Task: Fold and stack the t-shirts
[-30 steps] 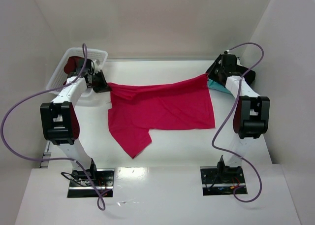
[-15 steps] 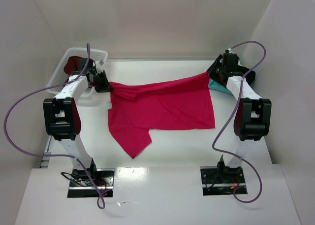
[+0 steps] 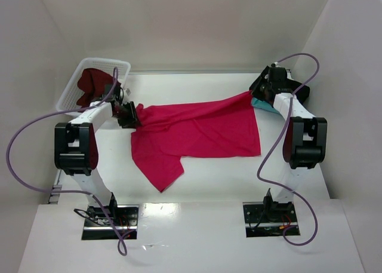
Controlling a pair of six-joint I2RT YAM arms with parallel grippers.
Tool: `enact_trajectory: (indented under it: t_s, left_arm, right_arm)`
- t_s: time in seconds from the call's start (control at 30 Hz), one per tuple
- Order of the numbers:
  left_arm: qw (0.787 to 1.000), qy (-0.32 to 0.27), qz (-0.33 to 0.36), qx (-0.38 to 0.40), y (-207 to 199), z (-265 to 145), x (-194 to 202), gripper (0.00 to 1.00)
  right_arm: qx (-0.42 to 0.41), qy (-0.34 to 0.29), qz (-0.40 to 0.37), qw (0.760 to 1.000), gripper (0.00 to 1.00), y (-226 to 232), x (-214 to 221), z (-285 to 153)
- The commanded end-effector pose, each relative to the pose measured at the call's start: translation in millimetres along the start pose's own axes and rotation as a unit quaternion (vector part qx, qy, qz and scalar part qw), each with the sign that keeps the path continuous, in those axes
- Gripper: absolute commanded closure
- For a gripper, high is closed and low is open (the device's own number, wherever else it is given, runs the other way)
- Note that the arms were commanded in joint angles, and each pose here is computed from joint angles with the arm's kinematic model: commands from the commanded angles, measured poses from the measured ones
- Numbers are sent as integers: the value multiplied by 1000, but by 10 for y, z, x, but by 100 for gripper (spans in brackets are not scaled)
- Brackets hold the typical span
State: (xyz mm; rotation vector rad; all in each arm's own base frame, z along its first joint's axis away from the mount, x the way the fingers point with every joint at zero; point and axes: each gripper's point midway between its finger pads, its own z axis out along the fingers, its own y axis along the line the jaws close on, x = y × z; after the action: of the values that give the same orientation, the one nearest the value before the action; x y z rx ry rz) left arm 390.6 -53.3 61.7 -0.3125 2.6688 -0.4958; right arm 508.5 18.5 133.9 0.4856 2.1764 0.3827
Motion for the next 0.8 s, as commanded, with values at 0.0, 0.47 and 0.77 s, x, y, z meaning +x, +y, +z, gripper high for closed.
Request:
enact_trajectory:
  t_s: [0.0,0.47,0.77]
  left_arm:
    - [999,-39,-9,-10,-11,-190,-105,56]
    - [999,-50,10,-1,-804,-16,314,41]
    - [993,-94,-40,-53,-520,252,354,39]
  right_arm:
    - [-15,-22,-11,1000,100,91,-96,52]
    - [-24,-18,-11,999,100,112,-75,80]
    - [-24,-18,-11,999,100,112,-75,80]
